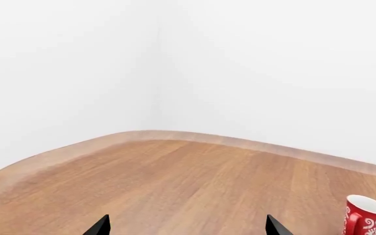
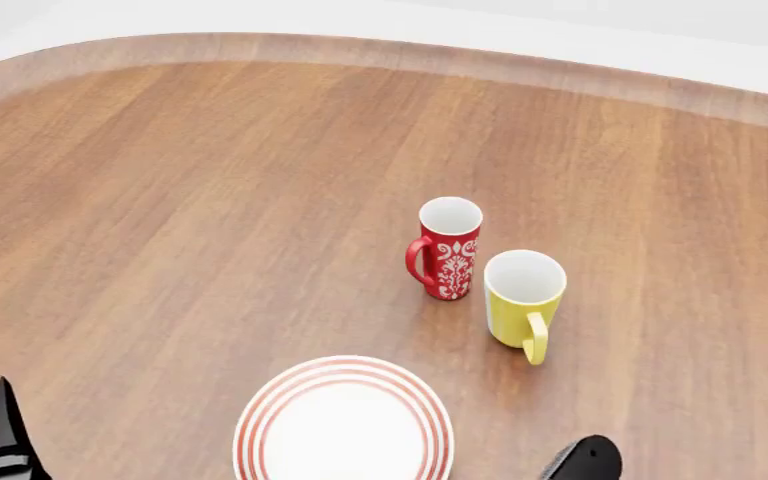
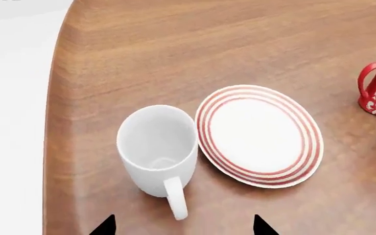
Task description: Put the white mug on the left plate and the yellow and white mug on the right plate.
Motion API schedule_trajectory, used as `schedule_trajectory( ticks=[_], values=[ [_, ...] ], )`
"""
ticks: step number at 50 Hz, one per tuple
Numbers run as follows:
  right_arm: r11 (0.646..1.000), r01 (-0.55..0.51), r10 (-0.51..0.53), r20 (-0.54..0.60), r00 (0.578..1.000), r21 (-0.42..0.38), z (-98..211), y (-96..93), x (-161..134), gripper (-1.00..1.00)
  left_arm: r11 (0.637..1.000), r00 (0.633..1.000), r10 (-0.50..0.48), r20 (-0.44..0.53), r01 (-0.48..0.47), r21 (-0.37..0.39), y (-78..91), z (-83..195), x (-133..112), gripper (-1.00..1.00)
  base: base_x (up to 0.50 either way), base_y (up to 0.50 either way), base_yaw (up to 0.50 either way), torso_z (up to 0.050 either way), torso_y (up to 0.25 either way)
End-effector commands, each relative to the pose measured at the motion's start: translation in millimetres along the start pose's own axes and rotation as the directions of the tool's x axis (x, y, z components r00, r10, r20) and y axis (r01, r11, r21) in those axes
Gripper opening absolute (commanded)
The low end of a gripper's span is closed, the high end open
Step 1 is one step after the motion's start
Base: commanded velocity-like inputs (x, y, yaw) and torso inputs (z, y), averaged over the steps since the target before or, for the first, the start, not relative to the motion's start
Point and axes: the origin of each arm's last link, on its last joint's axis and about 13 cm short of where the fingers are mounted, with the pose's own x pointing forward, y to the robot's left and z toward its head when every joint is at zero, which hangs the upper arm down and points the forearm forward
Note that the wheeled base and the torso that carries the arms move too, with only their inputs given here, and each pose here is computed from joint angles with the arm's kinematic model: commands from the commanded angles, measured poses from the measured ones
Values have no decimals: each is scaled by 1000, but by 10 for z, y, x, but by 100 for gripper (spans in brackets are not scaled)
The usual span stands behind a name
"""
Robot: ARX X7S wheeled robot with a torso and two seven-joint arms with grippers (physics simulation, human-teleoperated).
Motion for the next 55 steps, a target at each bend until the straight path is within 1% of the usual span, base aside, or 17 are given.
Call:
schedule_trajectory(
  ticks=[1,6,9,14,23,34,44,55],
  values=[
    [996,28,-30,-26,999,-81,122,-90,45,100,1000,1000,24,14,-24,-16,31,-12,45,100,0,0,0,0,0],
    [996,18,-20,-20,1000,-84,179,-144,106,100,1000,1000,20,13,-20,-17,26,-12,40,100,0,0,0,0,0],
    [996,15,-17,-28,999,-92,268,-184,142,100,1000,1000,18,14,-18,-14,24,-13,35,100,0,0,0,0,0],
    [995,2,-4,-26,1000,-102,325,-210,211,100,1000,1000,18,15,-18,-19,31,1,22,100,0,0,0,0,0],
    [997,-32,30,-30,999,-68,182,-269,407,100,999,1000,21,17,-21,-26,40,20,13,100,0,0,0,0,0],
    [998,-62,61,-44,997,-25,-30,-241,517,100,999,1000,20,16,-19,-26,45,22,7,100,0,0,0,0,0],
    [998,-70,70,-56,996,-4,-110,-253,579,100,1000,1000,19,16,-18,-25,44,16,17,100,0,0,0,0,0],
    [997,-73,74,-68,995,17,-110,-379,723,100,999,1000,22,17,-21,-28,50,23,9,100,0,0,0,0,0]
  ],
)
